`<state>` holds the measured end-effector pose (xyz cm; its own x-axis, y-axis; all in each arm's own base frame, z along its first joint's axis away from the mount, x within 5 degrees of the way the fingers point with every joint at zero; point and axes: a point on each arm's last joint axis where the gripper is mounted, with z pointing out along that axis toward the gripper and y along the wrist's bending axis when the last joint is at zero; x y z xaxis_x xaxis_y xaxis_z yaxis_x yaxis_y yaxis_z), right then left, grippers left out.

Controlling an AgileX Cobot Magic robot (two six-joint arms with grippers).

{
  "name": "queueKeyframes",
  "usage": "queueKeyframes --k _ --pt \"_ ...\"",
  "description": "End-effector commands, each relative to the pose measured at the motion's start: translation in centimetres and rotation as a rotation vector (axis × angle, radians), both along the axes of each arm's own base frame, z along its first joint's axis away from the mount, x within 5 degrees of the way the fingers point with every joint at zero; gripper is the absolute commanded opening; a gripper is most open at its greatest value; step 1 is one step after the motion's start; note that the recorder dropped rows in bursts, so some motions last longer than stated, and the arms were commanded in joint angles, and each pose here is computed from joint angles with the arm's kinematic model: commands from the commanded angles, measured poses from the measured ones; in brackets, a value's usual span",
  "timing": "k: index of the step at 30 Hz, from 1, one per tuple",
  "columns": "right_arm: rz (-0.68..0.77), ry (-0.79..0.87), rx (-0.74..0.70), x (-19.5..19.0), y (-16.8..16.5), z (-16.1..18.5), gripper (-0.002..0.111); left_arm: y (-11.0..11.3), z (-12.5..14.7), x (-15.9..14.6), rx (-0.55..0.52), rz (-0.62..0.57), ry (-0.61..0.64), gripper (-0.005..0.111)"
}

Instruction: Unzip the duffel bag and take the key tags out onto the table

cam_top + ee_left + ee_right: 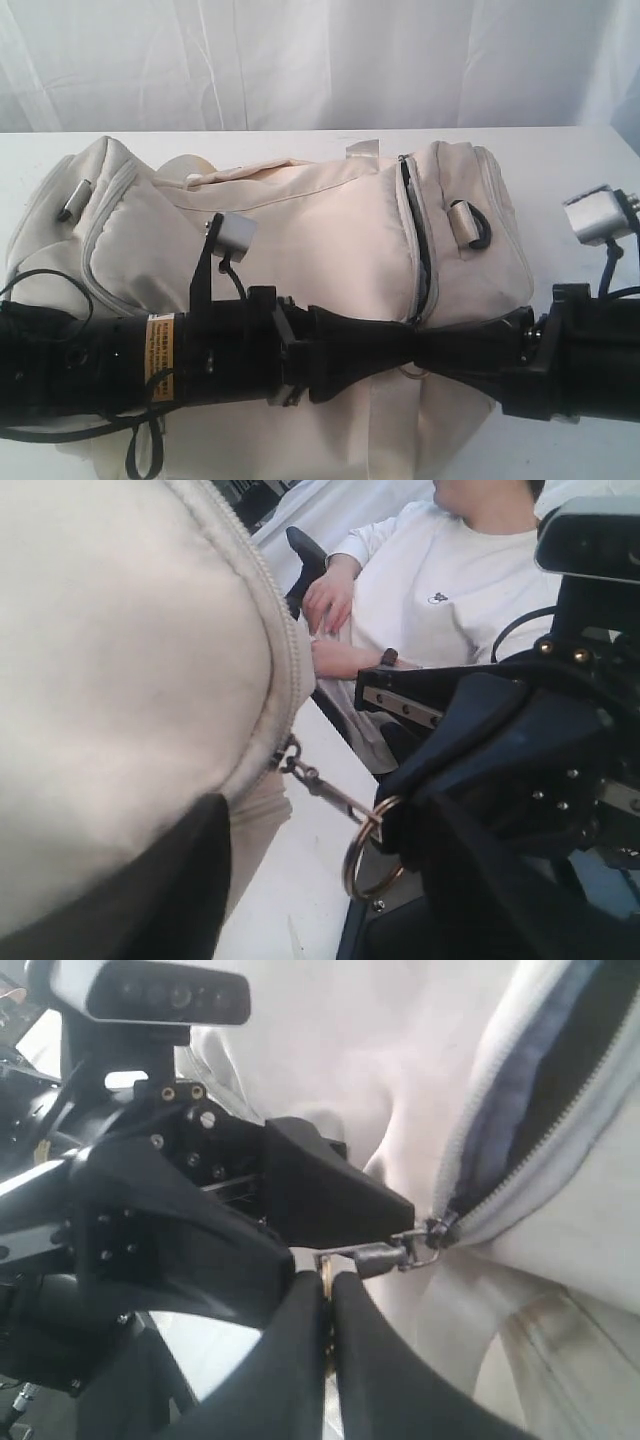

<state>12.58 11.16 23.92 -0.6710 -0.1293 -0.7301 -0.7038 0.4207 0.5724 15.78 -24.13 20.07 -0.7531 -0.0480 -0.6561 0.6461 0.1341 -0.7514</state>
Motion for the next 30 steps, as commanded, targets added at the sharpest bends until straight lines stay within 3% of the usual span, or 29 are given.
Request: queueKeyframes --k 1,9,17,20,30 --pt "0.026 0.017 0.075 -0.34 0.26 0.75 0.000 0.03 -0.05 -0.13 0.015 -0.016 0.030 0.059" --pt "0.037 0.022 0.082 -0.45 0.30 0.81 0.000 0.03 -0.05 -0.13 0.013 -0.014 0.048 0.056" --pt "0.019 0.018 0.073 -0.29 0.24 0.73 0.000 0.04 0.00 -0.03 0.007 -0.002 0.054 0.016" --pt "0.017 0.017 0.072 -0.27 0.23 0.72 0.000 0.04 0.00 -0.03 0.007 -0.002 0.054 0.007" --pt "0.016 0.019 0.072 -0.27 0.23 0.72 0.000 0.04 0.00 -0.03 0.007 -0.002 0.054 0.006"
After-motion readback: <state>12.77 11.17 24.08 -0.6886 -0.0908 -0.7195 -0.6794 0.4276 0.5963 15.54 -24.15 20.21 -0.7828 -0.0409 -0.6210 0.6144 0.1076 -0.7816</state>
